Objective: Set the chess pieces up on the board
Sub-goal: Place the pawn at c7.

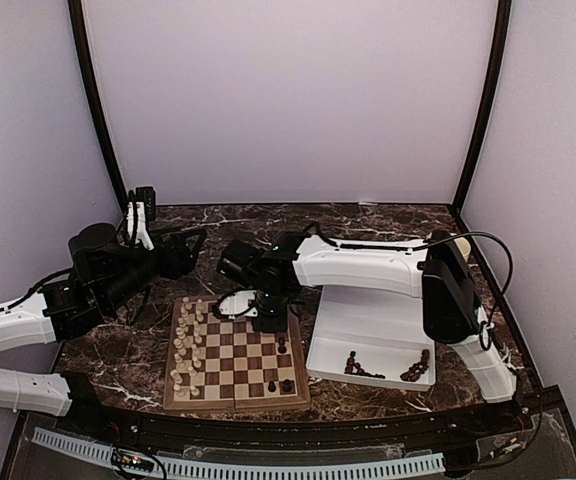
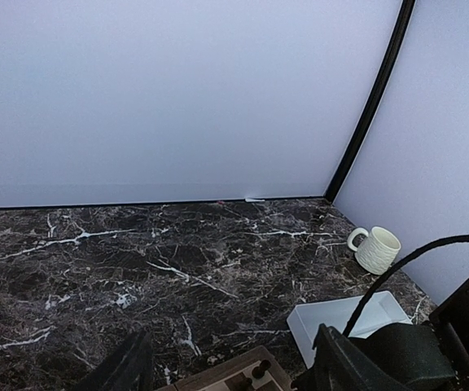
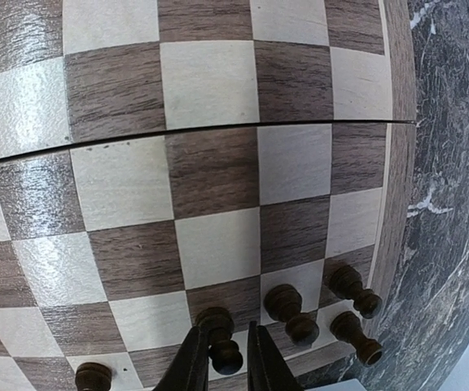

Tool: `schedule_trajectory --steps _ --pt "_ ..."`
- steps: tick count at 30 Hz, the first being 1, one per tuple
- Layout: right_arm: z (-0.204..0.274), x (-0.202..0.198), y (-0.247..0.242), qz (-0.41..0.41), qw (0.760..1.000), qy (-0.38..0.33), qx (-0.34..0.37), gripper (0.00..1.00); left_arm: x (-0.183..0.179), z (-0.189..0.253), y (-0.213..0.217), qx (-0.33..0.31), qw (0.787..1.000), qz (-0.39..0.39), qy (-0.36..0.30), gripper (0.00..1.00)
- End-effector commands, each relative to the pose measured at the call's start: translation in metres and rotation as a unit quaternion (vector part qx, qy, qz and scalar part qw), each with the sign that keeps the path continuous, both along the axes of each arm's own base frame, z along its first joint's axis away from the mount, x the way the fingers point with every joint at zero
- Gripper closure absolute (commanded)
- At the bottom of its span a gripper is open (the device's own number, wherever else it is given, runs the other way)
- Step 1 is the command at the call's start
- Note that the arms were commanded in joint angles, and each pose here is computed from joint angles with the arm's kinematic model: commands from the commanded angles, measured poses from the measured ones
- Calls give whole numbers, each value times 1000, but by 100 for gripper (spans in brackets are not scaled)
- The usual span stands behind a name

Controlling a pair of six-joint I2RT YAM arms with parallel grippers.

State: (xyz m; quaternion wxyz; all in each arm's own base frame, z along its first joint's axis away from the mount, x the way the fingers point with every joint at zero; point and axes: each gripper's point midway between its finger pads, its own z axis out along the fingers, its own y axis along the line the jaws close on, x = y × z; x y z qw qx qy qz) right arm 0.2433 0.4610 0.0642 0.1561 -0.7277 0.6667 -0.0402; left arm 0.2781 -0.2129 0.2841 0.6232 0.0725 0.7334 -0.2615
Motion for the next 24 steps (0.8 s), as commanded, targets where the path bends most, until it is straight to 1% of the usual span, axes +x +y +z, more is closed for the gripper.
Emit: schedule_trajectory --steps 1,5,10,13,15,17,20,21,22,24 --pt "0 -4 11 3 1000 2 12 84 -1 0 1 -9 1000 -2 -2 30" --pt "1 -5 12 3 1000 1 13 84 -1 -1 1 -9 1000 -3 0 29" --pt "15 -6 16 5 1000 0 30 79 -2 0 0 -10 1000 -5 -1 30" --pt "38 -9 18 8 998 -5 54 72 -2 4 0 -8 1000 -6 -5 29" --pt "68 -11 16 11 996 -16 82 68 -1 8 1 1 1000 -4 -5 29" --pt "92 -13 9 12 995 -19 101 66 -1 13 -1 11 1000 -9 -6 29" --pt "121 -18 -12 7 991 12 133 66 -1 24 -9 28 999 -25 -9 29" --pt "127 -16 -23 0 989 24 143 66 0 20 -15 39 998 -40 -3 29" --pt "133 -17 -35 -3 987 41 158 66 0 26 -21 44 998 -51 -10 29" --pt "136 -11 -62 -12 982 53 180 67 3 19 -40 63 994 -84 4 30"
